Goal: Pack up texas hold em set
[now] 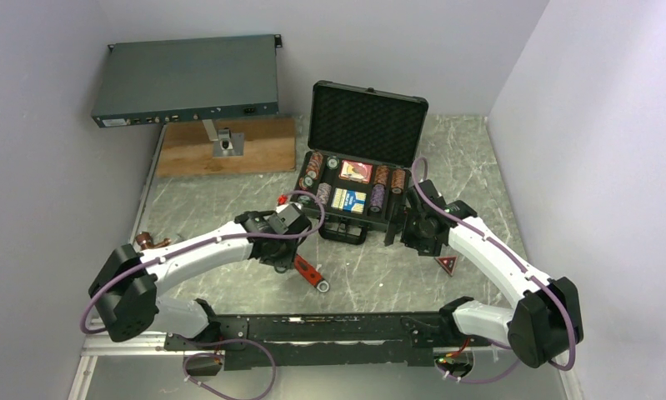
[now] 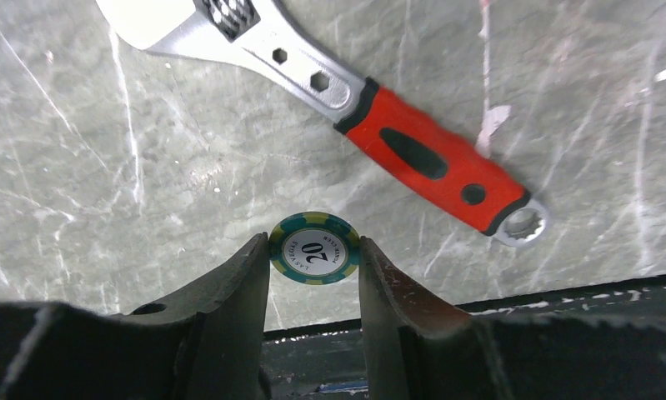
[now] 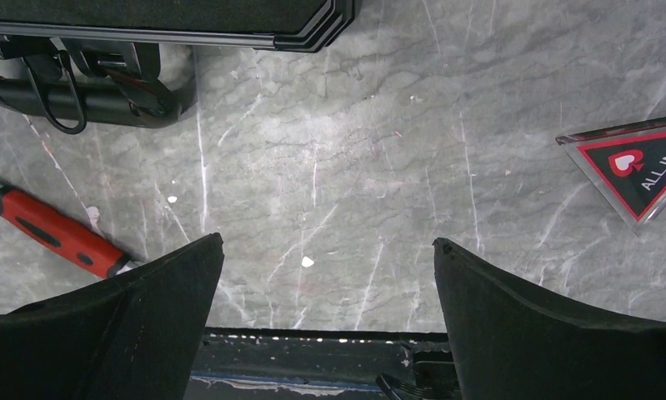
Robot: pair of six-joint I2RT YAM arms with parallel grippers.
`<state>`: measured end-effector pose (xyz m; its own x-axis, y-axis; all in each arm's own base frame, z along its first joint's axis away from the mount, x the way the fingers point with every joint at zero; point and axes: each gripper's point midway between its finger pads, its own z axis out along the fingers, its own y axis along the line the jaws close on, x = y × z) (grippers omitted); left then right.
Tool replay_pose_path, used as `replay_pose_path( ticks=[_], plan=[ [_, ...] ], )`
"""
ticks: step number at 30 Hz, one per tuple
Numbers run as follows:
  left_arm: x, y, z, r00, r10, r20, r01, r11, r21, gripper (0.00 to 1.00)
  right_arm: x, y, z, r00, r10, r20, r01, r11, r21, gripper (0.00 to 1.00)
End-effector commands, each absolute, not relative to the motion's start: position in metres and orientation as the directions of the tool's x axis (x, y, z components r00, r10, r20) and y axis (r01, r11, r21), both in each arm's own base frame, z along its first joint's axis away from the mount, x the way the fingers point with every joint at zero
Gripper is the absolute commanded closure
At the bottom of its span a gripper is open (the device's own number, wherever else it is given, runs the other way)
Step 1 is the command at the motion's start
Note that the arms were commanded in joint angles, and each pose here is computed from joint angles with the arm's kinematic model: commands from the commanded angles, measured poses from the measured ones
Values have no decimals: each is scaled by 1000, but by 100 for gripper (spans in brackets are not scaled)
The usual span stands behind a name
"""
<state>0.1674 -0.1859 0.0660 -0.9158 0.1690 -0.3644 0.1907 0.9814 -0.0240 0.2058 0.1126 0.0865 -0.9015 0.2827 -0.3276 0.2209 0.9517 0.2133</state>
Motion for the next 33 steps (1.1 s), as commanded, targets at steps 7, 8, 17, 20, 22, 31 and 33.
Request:
replay_pose_path(
  ticks=[7, 8, 17, 20, 22, 31, 33],
  plan=[
    [217, -204, 120, -854, 194, -483, 222, 975, -1, 71, 217, 115, 99, -877, 303, -373, 222, 944, 245, 0],
    [225, -208, 124, -850, 192, -492, 223, 975, -6, 72, 217, 115, 99, -876, 304, -374, 224, 944, 244, 0],
    [291, -227, 148, -817, 193, -543, 236, 972, -10, 73, 211, 110, 101, -873, 307, -379, 231, 945, 233, 0],
    [314, -231, 153, -810, 192, -554, 236, 972, -9, 74, 209, 109, 101, -874, 307, -377, 233, 945, 230, 0],
    [327, -233, 153, -809, 188, -557, 233, 972, -9, 74, 208, 108, 101, -875, 307, -374, 234, 945, 228, 0],
    [380, -243, 138, -812, 197, -549, 236, 972, 0, 76, 201, 101, 105, -874, 303, -381, 239, 949, 205, 0],
    [388, -243, 132, -817, 195, -542, 234, 972, -3, 77, 199, 100, 106, -875, 302, -379, 240, 949, 202, 0]
  ],
)
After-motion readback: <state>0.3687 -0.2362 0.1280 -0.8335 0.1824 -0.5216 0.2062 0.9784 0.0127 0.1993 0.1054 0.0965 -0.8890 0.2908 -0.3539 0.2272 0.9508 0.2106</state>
